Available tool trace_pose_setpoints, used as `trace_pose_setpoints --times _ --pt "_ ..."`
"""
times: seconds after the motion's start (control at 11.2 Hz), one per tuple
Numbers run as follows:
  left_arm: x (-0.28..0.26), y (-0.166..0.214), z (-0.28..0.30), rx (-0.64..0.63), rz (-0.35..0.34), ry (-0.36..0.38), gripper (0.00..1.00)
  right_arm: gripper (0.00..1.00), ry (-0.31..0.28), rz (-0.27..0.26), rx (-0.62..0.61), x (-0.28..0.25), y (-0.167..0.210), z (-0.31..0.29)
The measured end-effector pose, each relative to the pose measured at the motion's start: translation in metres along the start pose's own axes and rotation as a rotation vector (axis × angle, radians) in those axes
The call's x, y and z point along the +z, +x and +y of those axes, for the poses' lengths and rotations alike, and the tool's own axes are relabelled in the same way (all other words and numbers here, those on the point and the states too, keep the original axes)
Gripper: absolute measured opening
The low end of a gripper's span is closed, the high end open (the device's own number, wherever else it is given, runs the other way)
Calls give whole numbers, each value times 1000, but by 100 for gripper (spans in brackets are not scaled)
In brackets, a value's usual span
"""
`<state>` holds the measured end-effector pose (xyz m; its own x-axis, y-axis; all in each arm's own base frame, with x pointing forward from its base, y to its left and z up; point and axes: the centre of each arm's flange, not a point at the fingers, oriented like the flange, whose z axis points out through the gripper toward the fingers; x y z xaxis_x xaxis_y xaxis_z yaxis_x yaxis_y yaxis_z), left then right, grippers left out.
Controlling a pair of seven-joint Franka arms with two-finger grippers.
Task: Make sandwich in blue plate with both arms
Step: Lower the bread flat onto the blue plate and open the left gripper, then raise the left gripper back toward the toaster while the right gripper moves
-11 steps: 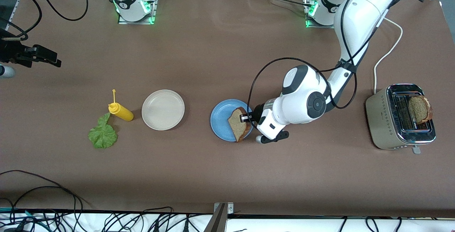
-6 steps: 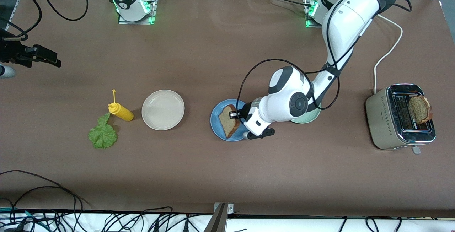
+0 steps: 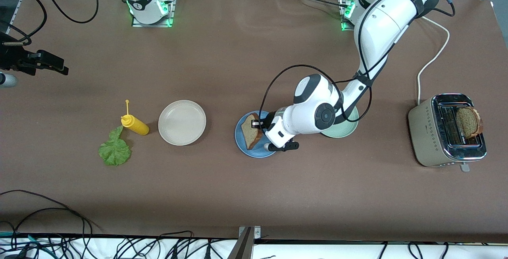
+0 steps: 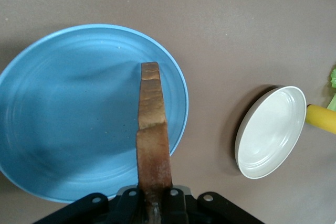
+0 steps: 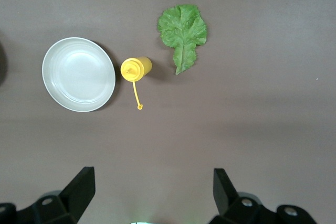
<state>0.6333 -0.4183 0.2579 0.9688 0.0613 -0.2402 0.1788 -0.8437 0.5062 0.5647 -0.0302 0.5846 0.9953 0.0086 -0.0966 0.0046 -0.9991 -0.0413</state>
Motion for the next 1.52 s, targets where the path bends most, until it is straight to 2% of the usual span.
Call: trace_pose_setpoints --times 0.18,0.27,0.81,0.9,1.07,1.52 --pt "2 1 -3 8 -1 0 12 100 0 0 0 0 0 0" --pt "2 2 -4 9 0 0 21 100 0 0 0 0 0 0" --pt "-9 10 -5 8 22 -12 95 100 0 0 0 0 0 0" --pt "-15 12 -5 7 31 -16 100 100 0 0 0 0 0 0" --pt "-30 16 -6 8 44 -12 100 100 0 0 0 0 0 0" --pt "-94 13 -5 29 68 73 100 100 0 0 0 0 0 0"
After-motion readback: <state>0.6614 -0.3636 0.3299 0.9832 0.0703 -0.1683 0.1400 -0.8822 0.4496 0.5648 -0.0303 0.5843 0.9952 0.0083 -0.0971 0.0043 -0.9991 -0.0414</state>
